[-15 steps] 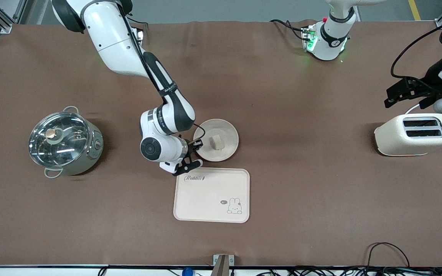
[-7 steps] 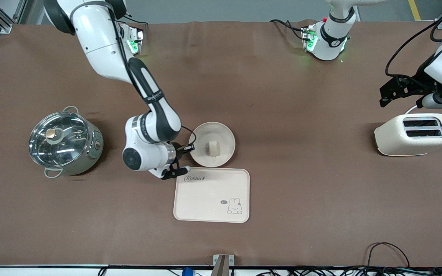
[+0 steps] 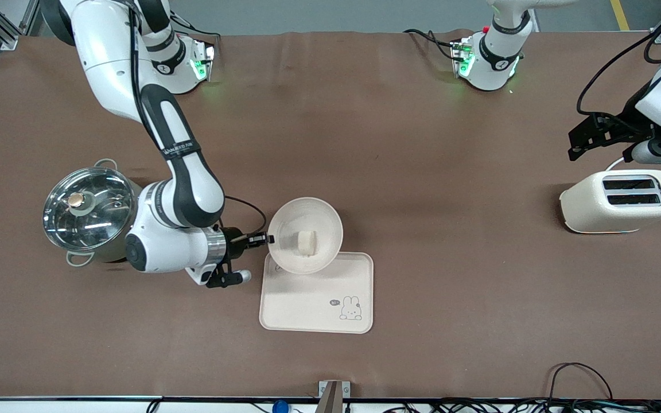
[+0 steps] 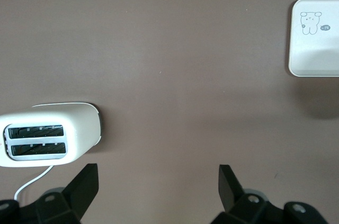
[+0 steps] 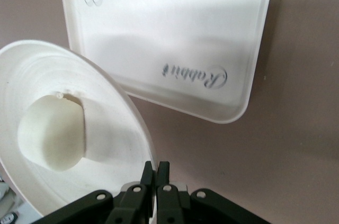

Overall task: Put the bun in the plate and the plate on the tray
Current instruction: 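Lift the plate with the right gripper and move it over the tray, then lower the plate onto the tray and open the right gripper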

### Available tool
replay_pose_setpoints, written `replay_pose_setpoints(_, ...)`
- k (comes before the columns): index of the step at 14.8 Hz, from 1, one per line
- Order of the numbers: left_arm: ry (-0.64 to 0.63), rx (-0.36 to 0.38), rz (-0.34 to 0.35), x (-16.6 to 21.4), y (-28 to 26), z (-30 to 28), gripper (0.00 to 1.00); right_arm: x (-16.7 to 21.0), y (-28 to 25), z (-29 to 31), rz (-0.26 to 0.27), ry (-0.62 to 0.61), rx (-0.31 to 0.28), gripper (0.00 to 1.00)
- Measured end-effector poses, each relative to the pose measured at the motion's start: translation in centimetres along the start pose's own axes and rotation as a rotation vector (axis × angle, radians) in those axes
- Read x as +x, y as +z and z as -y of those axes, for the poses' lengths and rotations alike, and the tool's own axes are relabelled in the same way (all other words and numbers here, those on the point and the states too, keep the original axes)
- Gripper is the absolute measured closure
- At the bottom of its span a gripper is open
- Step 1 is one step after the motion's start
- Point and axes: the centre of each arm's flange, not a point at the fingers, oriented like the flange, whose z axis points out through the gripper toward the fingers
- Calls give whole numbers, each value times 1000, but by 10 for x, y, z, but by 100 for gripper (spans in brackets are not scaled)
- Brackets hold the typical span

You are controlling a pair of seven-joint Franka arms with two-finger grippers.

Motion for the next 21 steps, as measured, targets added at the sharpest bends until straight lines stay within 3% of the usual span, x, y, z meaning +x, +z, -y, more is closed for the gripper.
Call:
replay_pose_setpoints(4,1,0,0,0,0,0,0,19,-25,17,-163,48,3,96)
replay_pose_setpoints(8,1,-1,-1,0,0,0,0,34,16,1,-245,76,-27,96)
replay_pose_setpoints(15,1,-1,-2,0,0,0,0,46,81,-26,-213,93,-59,96)
replay_pose_setpoints(21,1,-1,-3,0,0,0,0,48,90,-30,-207,97,-55,94)
